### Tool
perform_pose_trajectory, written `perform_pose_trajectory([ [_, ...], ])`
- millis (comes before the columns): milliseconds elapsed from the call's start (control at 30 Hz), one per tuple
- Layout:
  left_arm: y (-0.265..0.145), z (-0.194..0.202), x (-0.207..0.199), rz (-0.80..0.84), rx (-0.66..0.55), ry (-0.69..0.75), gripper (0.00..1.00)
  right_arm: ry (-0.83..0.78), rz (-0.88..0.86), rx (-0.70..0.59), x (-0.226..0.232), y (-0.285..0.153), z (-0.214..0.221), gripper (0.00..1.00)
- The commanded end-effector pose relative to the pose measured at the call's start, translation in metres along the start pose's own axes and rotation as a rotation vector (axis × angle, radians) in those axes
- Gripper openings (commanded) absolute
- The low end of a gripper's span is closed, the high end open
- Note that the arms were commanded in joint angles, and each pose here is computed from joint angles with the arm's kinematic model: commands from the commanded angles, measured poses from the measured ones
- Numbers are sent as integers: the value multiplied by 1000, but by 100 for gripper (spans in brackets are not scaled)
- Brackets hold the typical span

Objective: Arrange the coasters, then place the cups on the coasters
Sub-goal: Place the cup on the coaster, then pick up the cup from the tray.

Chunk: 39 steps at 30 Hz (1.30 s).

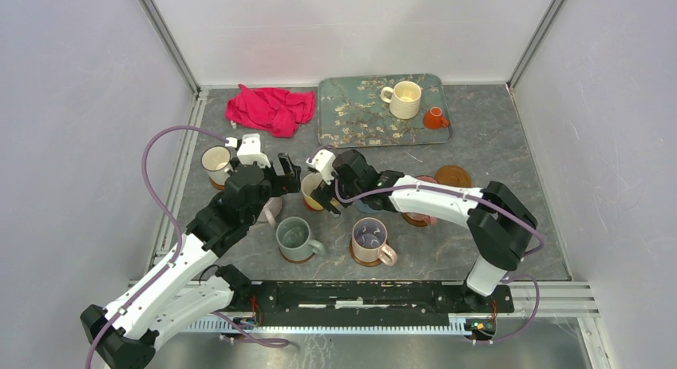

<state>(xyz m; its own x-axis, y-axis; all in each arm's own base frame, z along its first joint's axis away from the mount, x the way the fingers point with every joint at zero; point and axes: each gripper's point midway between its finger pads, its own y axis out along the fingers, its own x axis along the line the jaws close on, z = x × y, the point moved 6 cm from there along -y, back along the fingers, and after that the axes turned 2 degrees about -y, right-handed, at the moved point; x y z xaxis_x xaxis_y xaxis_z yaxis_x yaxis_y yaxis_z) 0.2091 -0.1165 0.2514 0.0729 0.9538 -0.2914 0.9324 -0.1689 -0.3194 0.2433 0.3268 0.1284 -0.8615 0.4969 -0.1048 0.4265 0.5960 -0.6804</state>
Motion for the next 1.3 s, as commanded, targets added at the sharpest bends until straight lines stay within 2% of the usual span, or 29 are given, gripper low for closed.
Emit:
perform_pose_trajectory([
  [0, 0, -6, -1, -6, -32, -37, 100, -15, 69, -116, -11, -32, -35, 98],
  [267, -1, -7, -1, -2, -35, -39, 100, 73, 235, -143, -56, -63, -43, 98],
  [700, -2, -7, -6, 34, -29, -43, 100, 391, 566, -251, -194, -105, -14, 98],
  [900, -2, -7, -6, 41, -29, -47, 100, 487, 640, -310, -249, -108, 5, 98],
  [1267, -1, -6, -6, 38, -25, -43, 100, 576, 695, -332, -338, -100, 53, 98],
])
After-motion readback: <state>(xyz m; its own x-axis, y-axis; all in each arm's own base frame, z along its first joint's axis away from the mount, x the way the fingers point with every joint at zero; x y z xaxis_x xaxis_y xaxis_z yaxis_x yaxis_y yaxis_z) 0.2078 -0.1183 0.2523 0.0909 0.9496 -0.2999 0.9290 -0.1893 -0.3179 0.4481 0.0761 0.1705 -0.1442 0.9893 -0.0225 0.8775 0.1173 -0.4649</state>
